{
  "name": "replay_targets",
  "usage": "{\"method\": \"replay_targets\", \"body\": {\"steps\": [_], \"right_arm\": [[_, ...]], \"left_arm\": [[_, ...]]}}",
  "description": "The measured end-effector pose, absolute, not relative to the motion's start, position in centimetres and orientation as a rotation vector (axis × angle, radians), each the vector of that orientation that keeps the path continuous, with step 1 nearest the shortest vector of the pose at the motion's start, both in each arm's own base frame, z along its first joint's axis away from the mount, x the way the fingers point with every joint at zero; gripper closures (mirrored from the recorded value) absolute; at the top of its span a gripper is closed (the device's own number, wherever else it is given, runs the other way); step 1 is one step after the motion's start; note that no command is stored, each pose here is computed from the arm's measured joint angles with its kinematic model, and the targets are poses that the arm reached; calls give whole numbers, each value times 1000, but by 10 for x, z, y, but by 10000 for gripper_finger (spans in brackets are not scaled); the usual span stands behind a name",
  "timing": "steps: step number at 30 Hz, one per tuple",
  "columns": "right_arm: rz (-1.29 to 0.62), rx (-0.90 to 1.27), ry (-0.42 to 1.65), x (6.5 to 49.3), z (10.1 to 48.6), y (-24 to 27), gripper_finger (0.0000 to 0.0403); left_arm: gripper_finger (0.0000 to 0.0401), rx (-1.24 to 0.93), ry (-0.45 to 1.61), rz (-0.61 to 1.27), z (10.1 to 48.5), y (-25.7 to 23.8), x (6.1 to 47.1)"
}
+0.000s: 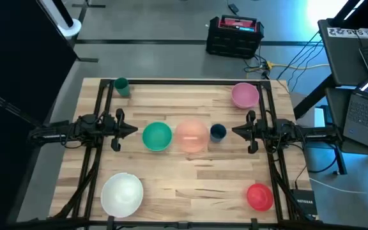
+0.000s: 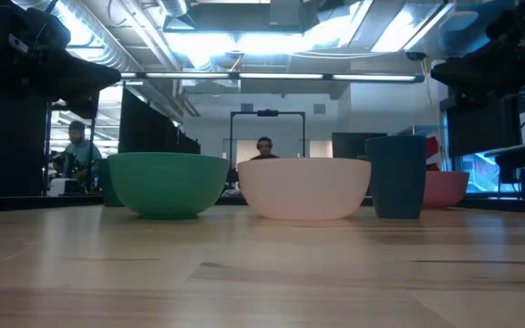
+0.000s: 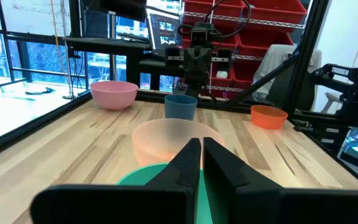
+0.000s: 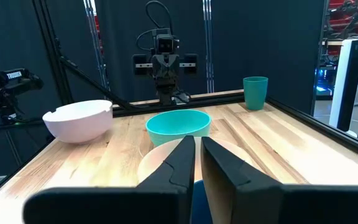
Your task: Nest bowls inside each other
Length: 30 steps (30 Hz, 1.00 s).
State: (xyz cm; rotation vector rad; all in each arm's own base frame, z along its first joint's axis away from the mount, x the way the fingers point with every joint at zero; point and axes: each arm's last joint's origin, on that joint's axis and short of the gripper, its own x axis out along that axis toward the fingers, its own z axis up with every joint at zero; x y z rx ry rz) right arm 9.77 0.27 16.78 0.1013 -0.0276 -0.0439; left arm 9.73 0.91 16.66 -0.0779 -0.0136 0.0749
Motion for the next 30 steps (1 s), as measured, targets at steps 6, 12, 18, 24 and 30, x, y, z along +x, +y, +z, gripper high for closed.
{"method": "replay_targets", "body": {"steps": [6, 12, 18, 24, 30], "right_arm": [[-44, 101, -28, 98, 168, 3, 391], [-44, 101, -28, 98, 168, 3, 391], [-44, 101, -28, 98, 168, 3, 391], [-44, 101, -28, 98, 168, 3, 391], [-44, 101, -28, 98, 168, 3, 391]], "left_arm": [[401, -78, -14, 75, 167, 9, 97], [401, -19, -29, 76, 168, 9, 97], [401, -58, -201, 70, 186, 9, 95], [401, -190, -356, 101, 202, 10, 91], [375, -240, -170, 209, 252, 16, 114]]}}
